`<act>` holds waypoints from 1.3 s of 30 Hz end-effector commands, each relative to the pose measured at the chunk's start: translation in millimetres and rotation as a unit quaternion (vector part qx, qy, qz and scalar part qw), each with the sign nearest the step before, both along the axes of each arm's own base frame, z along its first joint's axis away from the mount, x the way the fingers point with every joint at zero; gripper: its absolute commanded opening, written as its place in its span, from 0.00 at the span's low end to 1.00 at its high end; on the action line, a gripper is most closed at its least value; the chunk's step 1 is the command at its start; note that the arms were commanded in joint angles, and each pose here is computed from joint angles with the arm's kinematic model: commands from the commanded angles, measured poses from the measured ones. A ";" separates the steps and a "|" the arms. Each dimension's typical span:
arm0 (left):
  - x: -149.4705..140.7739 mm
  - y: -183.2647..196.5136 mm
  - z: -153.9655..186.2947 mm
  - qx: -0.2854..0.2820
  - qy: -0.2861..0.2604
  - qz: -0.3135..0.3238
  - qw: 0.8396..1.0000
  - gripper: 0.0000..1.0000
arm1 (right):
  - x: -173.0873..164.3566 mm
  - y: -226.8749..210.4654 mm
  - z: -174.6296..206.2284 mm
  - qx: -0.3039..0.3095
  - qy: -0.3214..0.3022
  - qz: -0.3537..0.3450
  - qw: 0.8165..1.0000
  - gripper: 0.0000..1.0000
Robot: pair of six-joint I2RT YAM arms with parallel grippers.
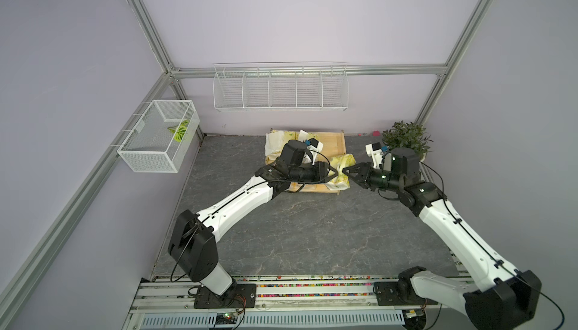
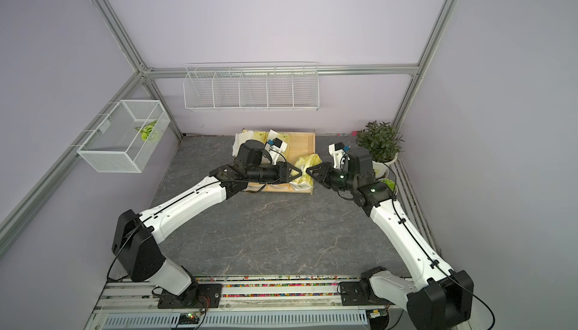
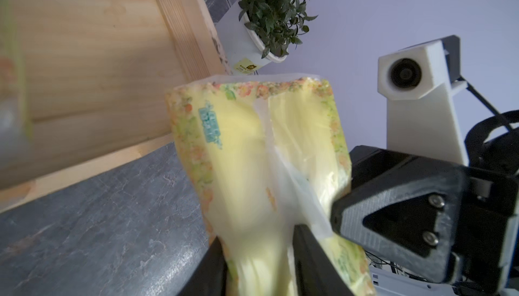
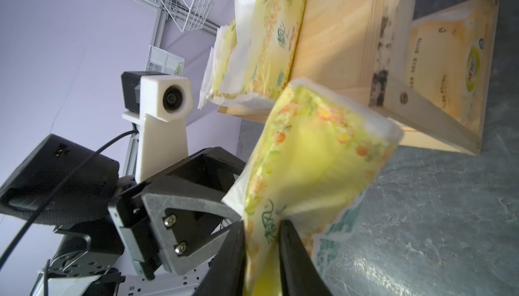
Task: Place the tissue boxes on the shelf by color
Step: Place a box of tissues on the shelf.
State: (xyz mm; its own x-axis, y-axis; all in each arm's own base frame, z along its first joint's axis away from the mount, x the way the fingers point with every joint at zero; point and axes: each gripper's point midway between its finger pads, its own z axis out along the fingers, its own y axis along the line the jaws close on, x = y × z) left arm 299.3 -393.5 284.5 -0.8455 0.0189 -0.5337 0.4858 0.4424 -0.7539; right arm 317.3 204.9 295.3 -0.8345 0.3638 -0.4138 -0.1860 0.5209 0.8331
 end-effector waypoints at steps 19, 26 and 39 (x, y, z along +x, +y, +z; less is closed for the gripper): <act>92.2 -3.5 52.4 -0.005 -0.083 0.016 0.996 1.00 | 117.7 -14.1 -6.7 -0.012 -0.010 -0.058 0.998 0.29; 91.5 12.4 85.0 -0.014 -0.115 0.043 0.992 1.00 | 123.7 -22.5 1.8 -0.010 -0.017 -0.066 0.998 0.34; 85.8 62.5 129.8 0.006 -0.168 0.135 0.976 1.00 | 133.5 -13.3 4.6 -0.005 -0.011 -0.051 0.999 0.44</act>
